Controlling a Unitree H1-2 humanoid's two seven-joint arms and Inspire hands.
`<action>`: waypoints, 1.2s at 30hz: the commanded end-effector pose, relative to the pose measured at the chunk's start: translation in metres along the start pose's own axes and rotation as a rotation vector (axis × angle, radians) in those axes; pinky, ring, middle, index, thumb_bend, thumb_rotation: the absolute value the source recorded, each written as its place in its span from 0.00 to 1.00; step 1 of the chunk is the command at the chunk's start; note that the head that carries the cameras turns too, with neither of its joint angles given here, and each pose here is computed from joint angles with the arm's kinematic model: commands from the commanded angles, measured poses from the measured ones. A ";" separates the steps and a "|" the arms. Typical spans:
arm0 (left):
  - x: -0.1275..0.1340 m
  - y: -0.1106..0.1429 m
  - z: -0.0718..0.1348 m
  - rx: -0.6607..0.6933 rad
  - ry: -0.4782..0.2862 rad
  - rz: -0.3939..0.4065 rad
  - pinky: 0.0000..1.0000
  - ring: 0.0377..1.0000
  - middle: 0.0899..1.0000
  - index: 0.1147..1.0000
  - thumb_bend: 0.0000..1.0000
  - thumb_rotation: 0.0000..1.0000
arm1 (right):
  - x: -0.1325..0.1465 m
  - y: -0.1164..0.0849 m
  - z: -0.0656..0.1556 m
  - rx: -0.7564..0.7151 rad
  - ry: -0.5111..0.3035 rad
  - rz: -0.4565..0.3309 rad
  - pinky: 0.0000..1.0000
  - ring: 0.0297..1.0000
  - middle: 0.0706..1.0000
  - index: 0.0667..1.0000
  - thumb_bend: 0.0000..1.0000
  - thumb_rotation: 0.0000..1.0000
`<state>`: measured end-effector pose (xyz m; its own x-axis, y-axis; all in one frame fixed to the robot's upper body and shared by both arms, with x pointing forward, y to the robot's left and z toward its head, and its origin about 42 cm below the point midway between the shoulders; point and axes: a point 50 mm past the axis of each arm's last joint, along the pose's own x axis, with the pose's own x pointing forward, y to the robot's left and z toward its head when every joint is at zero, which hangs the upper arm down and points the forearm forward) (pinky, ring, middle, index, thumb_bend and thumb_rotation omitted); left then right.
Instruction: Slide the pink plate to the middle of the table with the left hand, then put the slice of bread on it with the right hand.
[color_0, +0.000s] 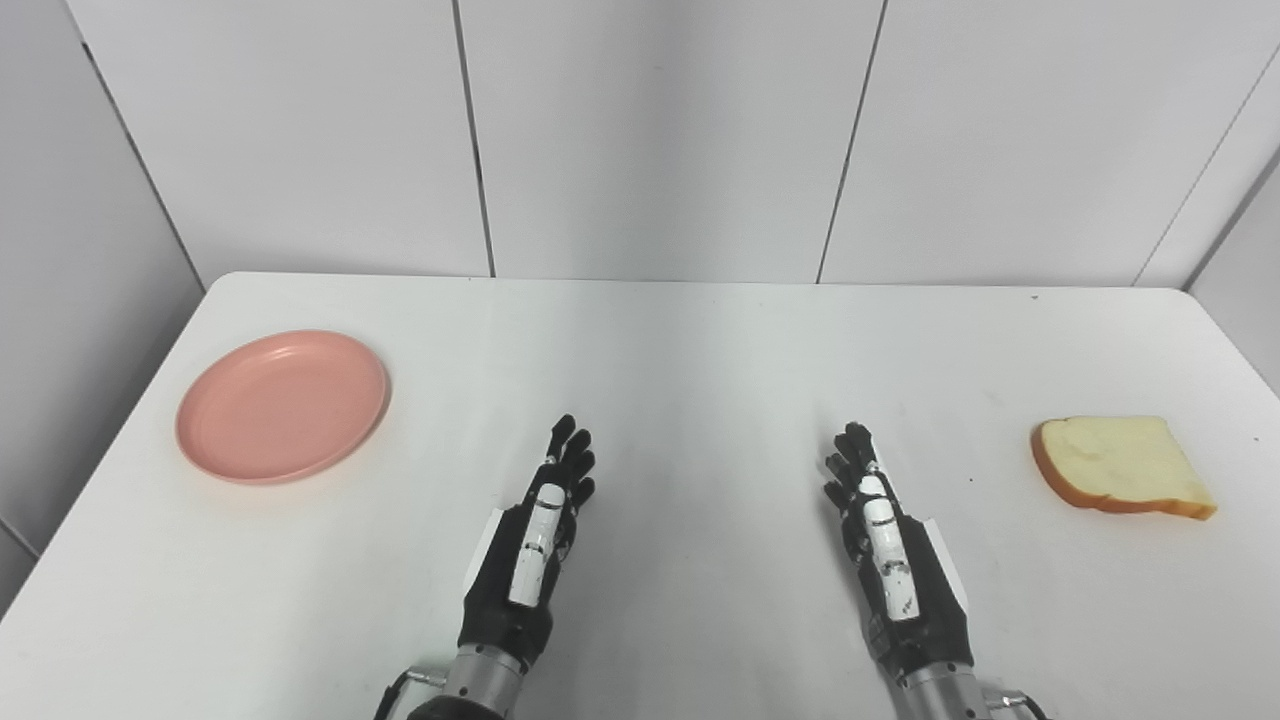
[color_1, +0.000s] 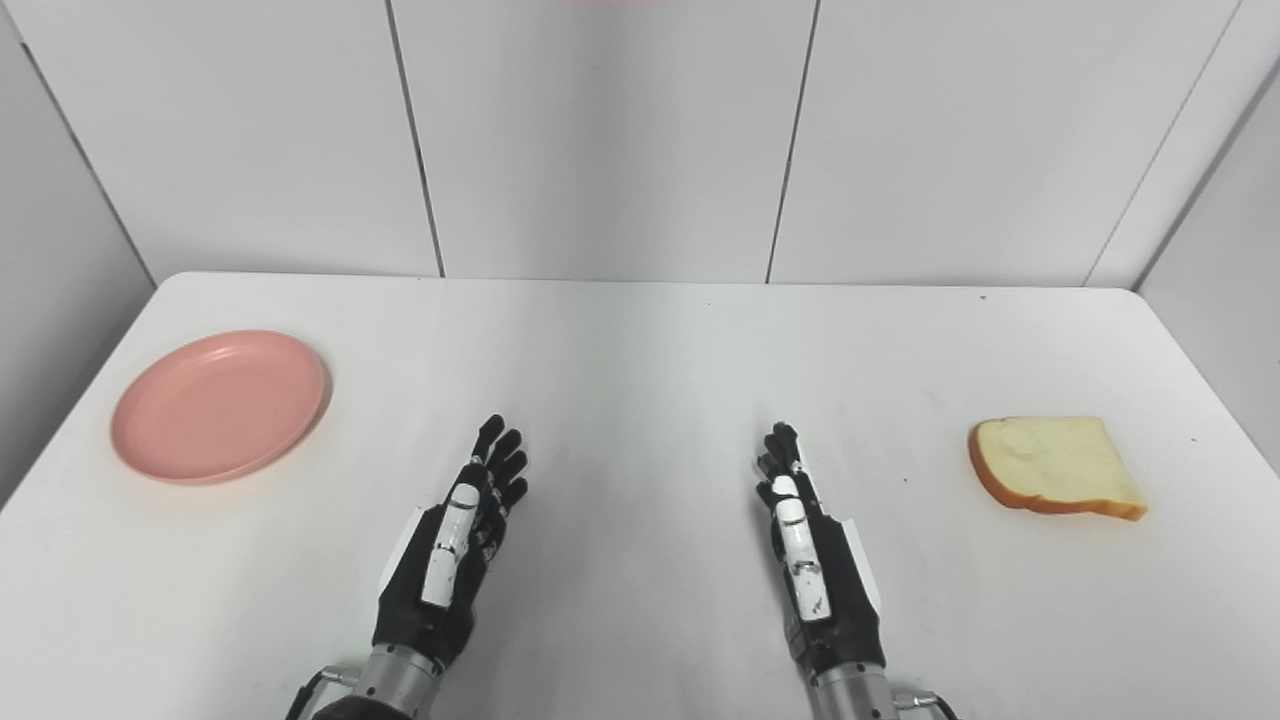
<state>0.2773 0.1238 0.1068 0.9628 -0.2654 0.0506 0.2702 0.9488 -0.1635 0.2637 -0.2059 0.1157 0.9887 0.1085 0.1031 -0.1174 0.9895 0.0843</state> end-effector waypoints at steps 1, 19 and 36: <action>-0.011 0.004 -0.013 -0.007 0.081 0.017 1.00 1.00 1.00 1.00 0.44 1.00 | -0.012 0.000 -0.016 0.020 0.065 -0.007 1.00 1.00 1.00 1.00 0.35 1.00; -0.011 0.005 -0.013 0.004 0.074 0.001 1.00 1.00 1.00 1.00 0.44 1.00 | -0.012 0.000 -0.015 0.029 0.067 -0.007 1.00 1.00 1.00 1.00 0.36 1.00; -0.010 0.003 -0.013 -0.008 0.072 0.024 1.00 1.00 1.00 1.00 0.43 1.00 | -0.012 -0.002 -0.017 0.025 0.064 -0.007 1.00 1.00 1.00 1.00 0.36 1.00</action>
<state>0.2763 0.1245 0.1074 0.9618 -0.2684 0.0534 0.2736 0.9481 -0.1620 0.2637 -0.2066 0.1156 0.9886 0.1104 0.1026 -0.1197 0.9888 0.0894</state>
